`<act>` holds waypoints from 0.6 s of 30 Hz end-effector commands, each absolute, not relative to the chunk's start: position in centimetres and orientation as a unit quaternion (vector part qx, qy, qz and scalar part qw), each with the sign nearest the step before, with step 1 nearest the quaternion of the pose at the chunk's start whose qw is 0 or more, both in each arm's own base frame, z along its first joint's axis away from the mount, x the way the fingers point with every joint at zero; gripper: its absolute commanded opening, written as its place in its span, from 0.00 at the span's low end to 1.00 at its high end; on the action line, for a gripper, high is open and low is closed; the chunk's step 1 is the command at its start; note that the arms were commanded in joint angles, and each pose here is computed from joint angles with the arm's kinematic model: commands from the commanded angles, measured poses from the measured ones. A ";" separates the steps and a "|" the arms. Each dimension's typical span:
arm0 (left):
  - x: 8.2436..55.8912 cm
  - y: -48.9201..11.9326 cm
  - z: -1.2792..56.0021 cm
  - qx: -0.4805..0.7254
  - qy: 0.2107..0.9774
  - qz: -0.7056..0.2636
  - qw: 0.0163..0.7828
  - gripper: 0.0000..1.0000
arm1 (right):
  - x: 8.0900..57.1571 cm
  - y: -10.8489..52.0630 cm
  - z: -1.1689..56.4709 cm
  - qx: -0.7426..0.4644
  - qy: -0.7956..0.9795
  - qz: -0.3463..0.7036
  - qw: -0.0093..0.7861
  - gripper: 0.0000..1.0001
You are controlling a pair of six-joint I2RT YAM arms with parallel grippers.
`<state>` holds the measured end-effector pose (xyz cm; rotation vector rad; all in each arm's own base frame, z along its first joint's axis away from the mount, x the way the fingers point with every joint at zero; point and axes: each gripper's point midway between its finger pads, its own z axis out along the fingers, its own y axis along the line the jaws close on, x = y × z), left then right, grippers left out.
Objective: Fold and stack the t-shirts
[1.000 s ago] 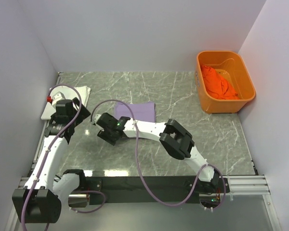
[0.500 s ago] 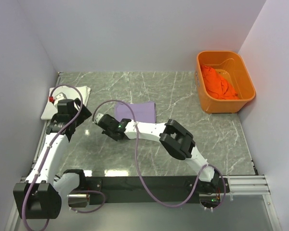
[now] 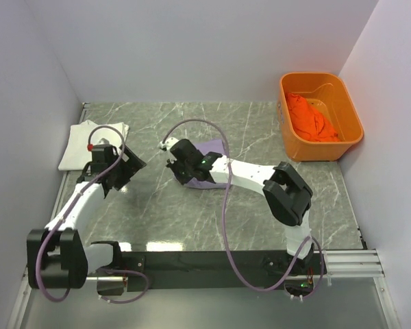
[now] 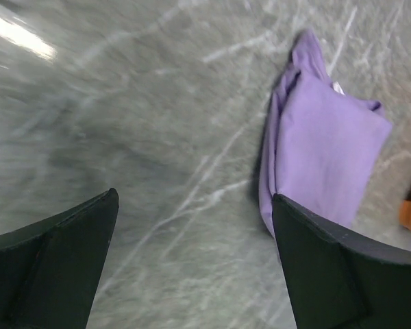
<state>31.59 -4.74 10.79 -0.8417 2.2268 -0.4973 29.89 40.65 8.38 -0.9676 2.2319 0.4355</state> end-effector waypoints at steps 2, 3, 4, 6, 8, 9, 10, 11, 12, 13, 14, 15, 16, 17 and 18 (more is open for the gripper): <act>33.6 -9.4 11.4 -0.320 0.834 -0.305 0.331 0.99 | 29.8 42.2 11.3 -0.345 0.837 0.245 0.346 0.00; 33.8 -9.9 10.5 -0.323 0.838 -0.304 0.317 0.99 | 29.9 42.3 11.3 -0.342 0.837 0.252 0.346 0.00; 34.6 -10.5 10.9 -0.323 0.833 -0.316 0.320 0.99 | 29.9 42.1 11.1 -0.339 0.838 0.255 0.342 0.00; 34.9 -11.8 9.5 -0.325 0.839 -0.323 0.295 0.99 | 29.8 42.2 11.2 -0.338 0.836 0.265 0.342 0.00; 36.2 -12.8 9.7 -0.324 0.827 -0.347 0.302 0.99 | 29.7 42.0 11.1 -0.336 0.836 0.268 0.341 0.00; 36.3 -13.3 9.3 -0.324 0.826 -0.356 0.294 0.99 | 29.7 42.1 11.2 -0.336 0.835 0.273 0.341 0.00; 36.4 -13.7 7.9 -0.329 0.829 -0.358 0.277 1.00 | 29.6 42.0 11.0 -0.333 0.836 0.277 0.337 0.00; 37.0 -14.3 8.0 -0.329 0.822 -0.373 0.277 0.99 | 29.8 41.9 11.0 -0.331 0.836 0.279 0.337 0.00; 37.0 -14.8 6.5 -0.334 0.827 -0.373 0.257 0.99 | 29.7 41.9 10.9 -0.329 0.836 0.283 0.334 0.00; 37.1 -15.2 6.2 -0.338 0.825 -0.378 0.249 0.99 | 29.7 41.8 10.9 -0.327 0.836 0.286 0.334 0.00; 37.3 -15.8 5.9 -0.333 0.825 -0.385 0.245 0.99 | 29.8 41.8 11.0 -0.327 0.835 0.287 0.336 0.00; 37.3 -16.1 5.0 -0.335 0.828 -0.384 0.234 0.99 | 29.9 41.8 11.1 -0.324 0.835 0.289 0.339 0.00; 37.4 -16.5 4.9 -0.337 0.826 -0.387 0.232 0.99 | 29.8 41.7 11.1 -0.325 0.835 0.290 0.337 0.00; 37.3 -17.1 4.6 -0.333 0.829 -0.387 0.230 0.99 | 29.8 41.7 11.2 -0.324 0.834 0.293 0.338 0.00; 37.3 -17.4 4.0 -0.333 0.831 -0.383 0.228 0.99 | 29.9 41.6 11.4 -0.321 0.833 0.296 0.340 0.00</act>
